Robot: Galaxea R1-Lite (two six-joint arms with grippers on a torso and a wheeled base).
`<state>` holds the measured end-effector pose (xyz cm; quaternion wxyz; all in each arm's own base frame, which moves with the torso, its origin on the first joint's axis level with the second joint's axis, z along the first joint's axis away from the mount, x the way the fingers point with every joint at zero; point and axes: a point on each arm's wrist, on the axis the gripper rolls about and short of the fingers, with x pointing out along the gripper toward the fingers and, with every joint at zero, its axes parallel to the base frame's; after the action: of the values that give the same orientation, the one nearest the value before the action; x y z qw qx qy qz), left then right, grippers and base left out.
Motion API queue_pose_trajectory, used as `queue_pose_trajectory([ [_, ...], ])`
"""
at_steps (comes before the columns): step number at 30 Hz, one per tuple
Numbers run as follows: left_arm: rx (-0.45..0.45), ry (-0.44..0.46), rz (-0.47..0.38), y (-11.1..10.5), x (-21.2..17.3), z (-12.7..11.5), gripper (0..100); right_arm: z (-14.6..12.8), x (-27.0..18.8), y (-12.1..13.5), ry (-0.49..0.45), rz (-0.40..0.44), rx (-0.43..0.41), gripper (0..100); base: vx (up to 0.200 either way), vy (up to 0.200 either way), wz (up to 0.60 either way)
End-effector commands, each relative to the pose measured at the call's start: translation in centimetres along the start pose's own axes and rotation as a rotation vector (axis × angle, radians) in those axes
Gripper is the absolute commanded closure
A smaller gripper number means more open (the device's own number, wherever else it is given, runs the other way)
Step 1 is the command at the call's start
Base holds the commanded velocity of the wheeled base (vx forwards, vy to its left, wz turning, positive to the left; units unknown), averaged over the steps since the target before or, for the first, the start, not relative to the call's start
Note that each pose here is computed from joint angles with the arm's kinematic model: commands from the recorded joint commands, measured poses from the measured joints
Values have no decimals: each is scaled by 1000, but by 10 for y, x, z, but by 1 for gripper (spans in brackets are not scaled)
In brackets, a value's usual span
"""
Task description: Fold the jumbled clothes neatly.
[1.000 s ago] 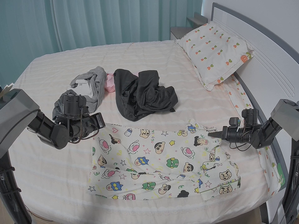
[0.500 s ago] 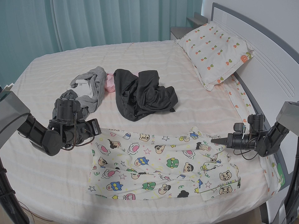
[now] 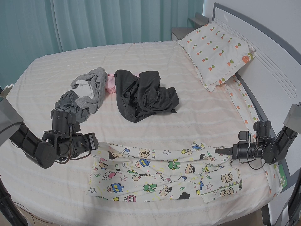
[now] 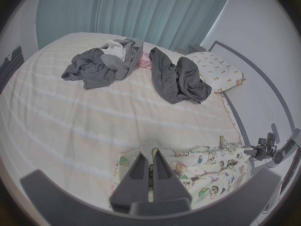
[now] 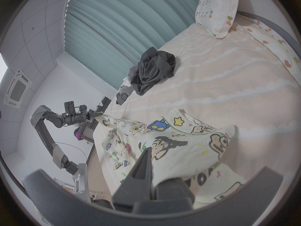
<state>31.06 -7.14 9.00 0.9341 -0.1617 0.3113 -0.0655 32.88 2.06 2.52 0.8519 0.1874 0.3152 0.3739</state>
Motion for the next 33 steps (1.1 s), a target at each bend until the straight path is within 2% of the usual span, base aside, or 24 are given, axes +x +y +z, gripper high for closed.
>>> queue_pose_trajectory([
  [1, 15, 21, 5, 2, -7, -8, 100, -10, -6, 2, 22, -7, -3, 100, 0, 0, 0],
  [16, 56, 198, 26, 3, -8, -57, 100, -45, -12, -4, 105, -39, -30, 100, 0, 0, 0],
  [20, 55, 213, 38, 5, -1, -66, 100, -54, -13, -3, 130, -49, -40, 100, 0, 0, 0],
  [21, 55, 213, 41, 7, 1, -70, 0, -56, -14, -3, 136, -49, -37, 0, 0, 0, 0],
  [29, 42, 204, 43, 18, -6, -88, 0, -60, -28, 3, 123, -61, -37, 0, 0, 0, 0],
  [33, -6, 189, 42, 20, -13, -90, 0, -59, -41, 4, 89, -85, -36, 0, 0, 0, 0],
])
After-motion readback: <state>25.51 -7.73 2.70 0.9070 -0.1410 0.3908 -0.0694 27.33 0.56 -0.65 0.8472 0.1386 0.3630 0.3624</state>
